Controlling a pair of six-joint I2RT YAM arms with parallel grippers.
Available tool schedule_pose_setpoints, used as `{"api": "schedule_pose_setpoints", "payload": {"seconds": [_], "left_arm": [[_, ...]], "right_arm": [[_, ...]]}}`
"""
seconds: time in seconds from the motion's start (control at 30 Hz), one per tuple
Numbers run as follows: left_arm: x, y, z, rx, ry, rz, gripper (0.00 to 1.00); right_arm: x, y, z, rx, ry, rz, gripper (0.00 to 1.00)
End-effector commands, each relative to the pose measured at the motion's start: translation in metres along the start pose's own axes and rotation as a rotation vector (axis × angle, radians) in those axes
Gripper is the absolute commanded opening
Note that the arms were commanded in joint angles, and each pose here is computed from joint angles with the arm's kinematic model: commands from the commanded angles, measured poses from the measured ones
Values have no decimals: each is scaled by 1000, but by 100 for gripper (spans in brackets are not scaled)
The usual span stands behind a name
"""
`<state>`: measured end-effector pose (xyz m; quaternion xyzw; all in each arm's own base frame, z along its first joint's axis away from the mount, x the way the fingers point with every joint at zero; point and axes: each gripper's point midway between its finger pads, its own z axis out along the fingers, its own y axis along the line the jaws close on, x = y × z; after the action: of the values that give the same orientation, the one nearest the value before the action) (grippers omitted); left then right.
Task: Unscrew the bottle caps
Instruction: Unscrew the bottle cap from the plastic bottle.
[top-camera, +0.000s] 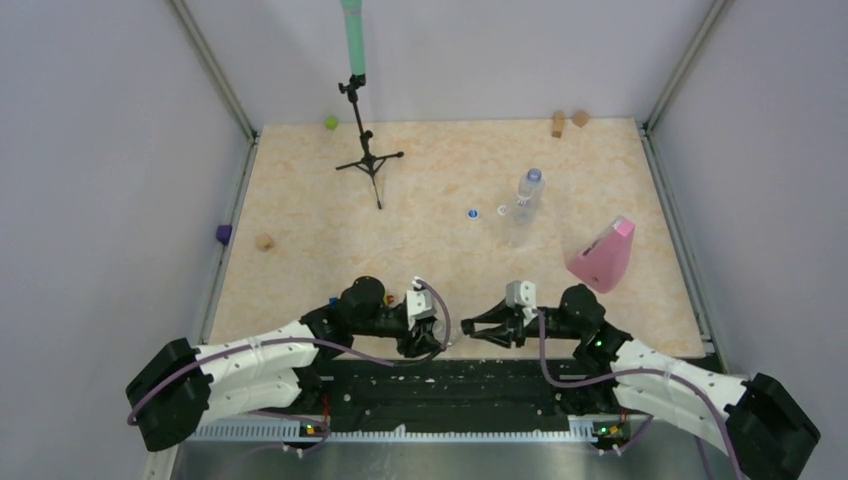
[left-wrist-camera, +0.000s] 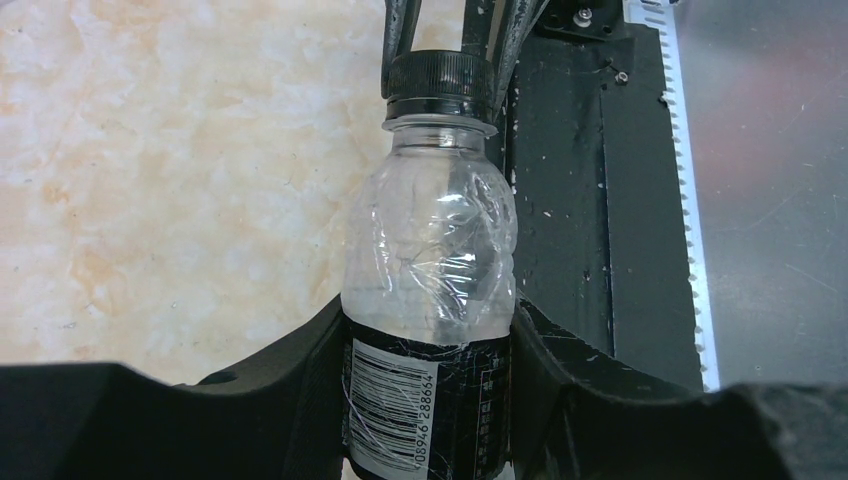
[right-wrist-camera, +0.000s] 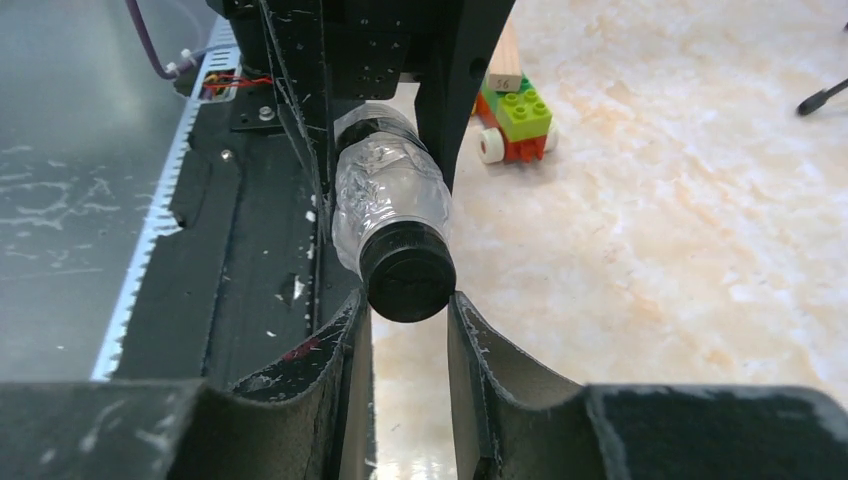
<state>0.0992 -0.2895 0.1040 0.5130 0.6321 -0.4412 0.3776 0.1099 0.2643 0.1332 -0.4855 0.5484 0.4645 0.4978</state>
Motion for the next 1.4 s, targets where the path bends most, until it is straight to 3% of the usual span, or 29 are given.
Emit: {"api": "schedule_pose_setpoints", "payload": {"seconds": [0.0, 0.1, 0.27, 0.4, 0.6, 0.7, 1.03, 1.37], "left_arm": [[-29, -9, 3, 67, -77, 88, 0], [-25, -5, 0, 37, -84, 117, 0], [-15, 5, -6, -30, -40, 135, 0], [-13, 11, -9, -70, -26, 141, 0], [-12, 13, -8, -75, -12, 133, 0], [-12, 15, -8, -86, -9, 125, 0], [-12, 24, -16, -164, -33, 149, 0], [-4, 30, -14, -187, -7, 138, 0]], "right_arm": [[-25, -15, 0, 47, -77, -243, 0], [-30, -25, -1, 125, -91, -155, 1], [-42, -43, -5, 296, -148, 220, 43], [-44, -48, -5, 369, -116, 489, 51], [-56, -28, 10, 258, -49, 699, 57], [-50, -35, 15, 302, -14, 784, 57], [-28, -33, 27, 284, 94, 883, 52], [-34, -24, 31, 220, 98, 893, 44]]}}
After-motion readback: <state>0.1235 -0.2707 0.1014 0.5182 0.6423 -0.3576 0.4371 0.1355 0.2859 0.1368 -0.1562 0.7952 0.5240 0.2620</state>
